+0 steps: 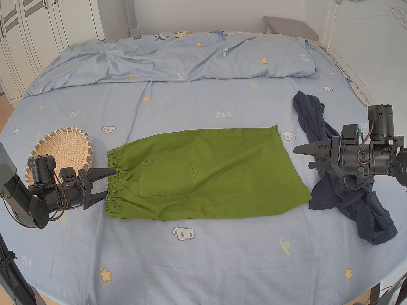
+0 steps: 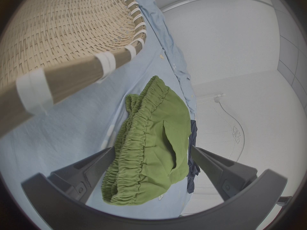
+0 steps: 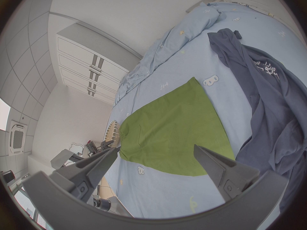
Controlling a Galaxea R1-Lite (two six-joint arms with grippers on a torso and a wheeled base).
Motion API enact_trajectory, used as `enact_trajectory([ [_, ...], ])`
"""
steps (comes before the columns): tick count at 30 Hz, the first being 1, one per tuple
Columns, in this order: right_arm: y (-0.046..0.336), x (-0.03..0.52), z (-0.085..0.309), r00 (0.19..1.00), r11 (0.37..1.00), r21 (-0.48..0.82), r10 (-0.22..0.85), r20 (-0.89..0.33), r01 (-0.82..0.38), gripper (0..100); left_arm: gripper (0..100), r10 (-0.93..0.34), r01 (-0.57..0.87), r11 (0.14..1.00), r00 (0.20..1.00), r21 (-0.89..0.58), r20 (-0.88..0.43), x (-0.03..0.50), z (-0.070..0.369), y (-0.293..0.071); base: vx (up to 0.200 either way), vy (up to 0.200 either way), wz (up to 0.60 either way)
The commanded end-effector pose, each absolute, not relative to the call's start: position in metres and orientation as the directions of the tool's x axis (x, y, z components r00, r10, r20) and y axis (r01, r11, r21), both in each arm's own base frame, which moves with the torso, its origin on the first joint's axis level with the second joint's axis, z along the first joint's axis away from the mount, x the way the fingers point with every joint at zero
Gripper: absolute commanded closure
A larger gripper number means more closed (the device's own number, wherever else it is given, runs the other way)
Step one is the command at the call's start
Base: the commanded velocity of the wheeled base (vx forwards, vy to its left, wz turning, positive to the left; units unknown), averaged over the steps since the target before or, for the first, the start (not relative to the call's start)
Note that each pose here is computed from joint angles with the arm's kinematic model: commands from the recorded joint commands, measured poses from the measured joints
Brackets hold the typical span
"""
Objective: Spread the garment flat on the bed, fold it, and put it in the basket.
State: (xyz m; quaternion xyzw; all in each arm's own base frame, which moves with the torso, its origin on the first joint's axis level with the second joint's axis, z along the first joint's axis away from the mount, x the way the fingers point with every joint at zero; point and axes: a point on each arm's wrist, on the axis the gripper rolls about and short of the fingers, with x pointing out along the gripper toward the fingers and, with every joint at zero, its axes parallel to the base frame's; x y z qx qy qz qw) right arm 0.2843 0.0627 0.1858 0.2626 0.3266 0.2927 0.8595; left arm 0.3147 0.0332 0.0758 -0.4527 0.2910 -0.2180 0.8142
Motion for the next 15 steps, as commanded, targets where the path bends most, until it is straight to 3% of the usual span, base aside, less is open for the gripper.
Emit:
enact_trajectory([
  [1,0.065,0.284,0.184,0.608,0.689,0.644,0.679,-0.412,-0.333,0,0,-0.617,0.066,0.493,0.73,-0.868,-0.295,0.318,0.064,0.034,0.0,0.0,0.0],
  [15,0.07,0.282,0.181,0.593,0.685,0.645,0.688,-0.418,-0.34,0,0,-0.625,0.133,0.531,0.728,-0.837,-0.281,0.321,0.049,0.026,0.0,0.0,0.0],
])
